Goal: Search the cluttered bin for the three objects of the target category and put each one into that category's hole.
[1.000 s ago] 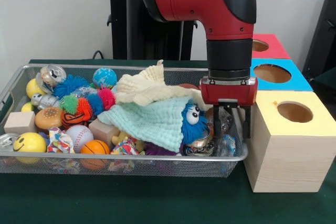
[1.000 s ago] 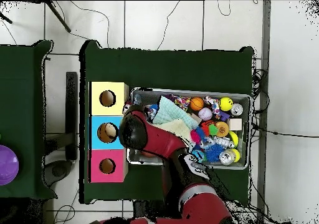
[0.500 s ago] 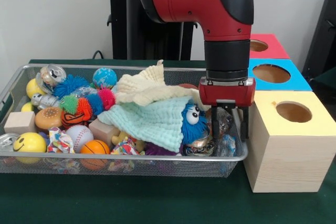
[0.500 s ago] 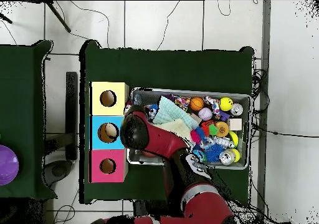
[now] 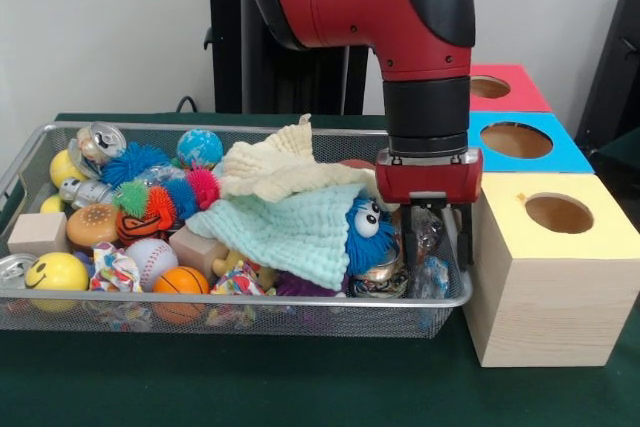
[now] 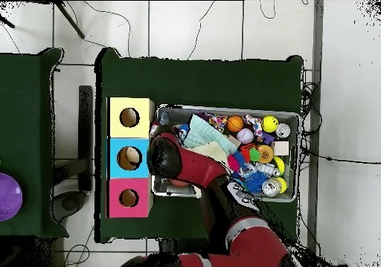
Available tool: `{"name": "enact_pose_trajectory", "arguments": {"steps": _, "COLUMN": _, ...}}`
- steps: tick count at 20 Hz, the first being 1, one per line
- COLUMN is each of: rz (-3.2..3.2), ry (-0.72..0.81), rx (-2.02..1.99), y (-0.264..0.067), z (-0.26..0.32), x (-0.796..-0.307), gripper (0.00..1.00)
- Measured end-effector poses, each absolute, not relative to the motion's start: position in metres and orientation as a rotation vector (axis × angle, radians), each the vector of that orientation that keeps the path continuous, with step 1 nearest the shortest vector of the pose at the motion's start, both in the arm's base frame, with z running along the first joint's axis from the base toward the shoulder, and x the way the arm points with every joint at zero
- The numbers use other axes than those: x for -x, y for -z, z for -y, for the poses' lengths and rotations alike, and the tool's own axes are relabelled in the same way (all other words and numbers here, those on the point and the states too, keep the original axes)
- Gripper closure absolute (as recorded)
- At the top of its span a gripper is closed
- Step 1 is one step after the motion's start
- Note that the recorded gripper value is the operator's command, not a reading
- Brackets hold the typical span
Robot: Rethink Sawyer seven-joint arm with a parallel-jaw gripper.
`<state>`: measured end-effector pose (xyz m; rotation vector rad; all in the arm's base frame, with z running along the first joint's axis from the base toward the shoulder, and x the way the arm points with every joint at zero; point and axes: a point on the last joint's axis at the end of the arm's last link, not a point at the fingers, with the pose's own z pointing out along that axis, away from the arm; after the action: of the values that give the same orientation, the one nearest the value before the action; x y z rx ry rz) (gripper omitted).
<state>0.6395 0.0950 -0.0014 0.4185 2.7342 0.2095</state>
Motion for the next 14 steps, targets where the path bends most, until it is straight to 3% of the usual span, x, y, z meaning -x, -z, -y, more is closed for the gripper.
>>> {"name": "enact_pose_trajectory", "arguments": {"steps": 14, "rz": -2.725, "ry": -0.275, "rx": -0.365, "y": 0.0047, "z": -0.0879, "x": -0.6388, "gripper": 0.0}}
